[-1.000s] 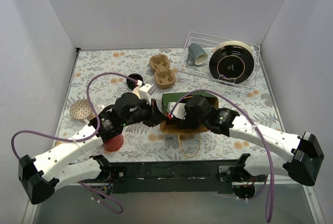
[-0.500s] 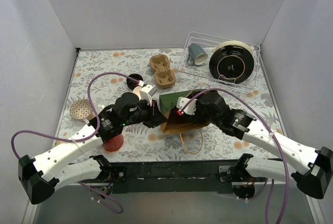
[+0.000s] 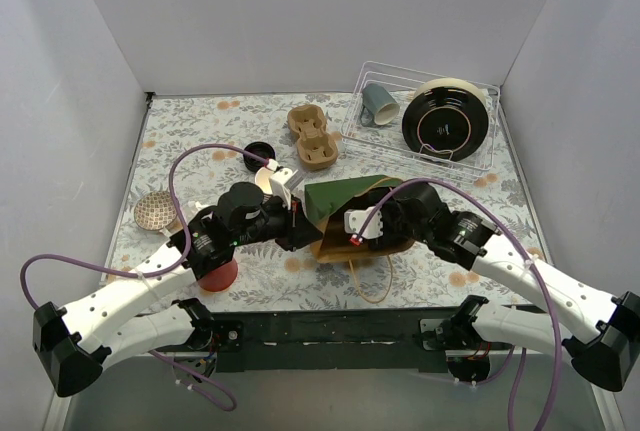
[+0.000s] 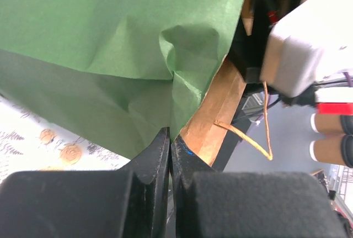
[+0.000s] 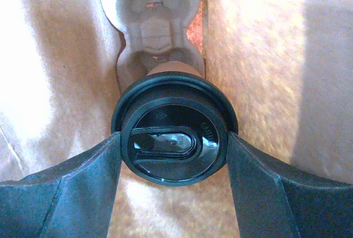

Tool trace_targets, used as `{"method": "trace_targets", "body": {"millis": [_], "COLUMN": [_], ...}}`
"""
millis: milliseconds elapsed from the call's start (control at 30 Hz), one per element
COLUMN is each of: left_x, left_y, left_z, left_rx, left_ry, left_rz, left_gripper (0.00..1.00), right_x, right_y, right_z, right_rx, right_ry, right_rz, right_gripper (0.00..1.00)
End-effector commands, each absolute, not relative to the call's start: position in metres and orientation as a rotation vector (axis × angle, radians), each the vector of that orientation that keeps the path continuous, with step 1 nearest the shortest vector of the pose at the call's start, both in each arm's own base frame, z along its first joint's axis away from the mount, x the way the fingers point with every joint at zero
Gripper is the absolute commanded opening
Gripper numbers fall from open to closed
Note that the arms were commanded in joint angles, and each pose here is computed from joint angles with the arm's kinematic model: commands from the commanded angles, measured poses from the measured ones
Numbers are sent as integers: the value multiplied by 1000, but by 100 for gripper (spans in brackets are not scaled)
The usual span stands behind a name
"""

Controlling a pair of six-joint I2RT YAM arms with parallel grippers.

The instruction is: Pack the takeout coffee

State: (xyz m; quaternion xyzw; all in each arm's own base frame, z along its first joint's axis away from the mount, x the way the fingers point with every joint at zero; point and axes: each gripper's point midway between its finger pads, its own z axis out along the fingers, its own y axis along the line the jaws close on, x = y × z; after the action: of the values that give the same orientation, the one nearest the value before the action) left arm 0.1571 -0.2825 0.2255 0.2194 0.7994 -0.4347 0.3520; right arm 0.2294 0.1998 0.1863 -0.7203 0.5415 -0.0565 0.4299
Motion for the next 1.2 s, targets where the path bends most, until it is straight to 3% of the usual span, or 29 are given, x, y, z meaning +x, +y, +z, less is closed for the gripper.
{"method": "trace_targets", "body": {"millis": [0,467,1167], "left_x": [149,143,141], "left_y": [-290,-289,-286], "left_z": [239,237,231], "left_rx": [604,610,622], "left_ry": [2018,2038,2057], "left_rz": [-1200,-1226,-1216], "left_gripper": [0,0,0], "right_x": [231,239,231], "right_y": [208,224,189], "right_z": [195,170,161], "right_rx": [-1886,-1946,-2062], "right_ry": [1233,1170,1246], "right_rz": [-152,-142,-228], "right_gripper": [26,24,21]}}
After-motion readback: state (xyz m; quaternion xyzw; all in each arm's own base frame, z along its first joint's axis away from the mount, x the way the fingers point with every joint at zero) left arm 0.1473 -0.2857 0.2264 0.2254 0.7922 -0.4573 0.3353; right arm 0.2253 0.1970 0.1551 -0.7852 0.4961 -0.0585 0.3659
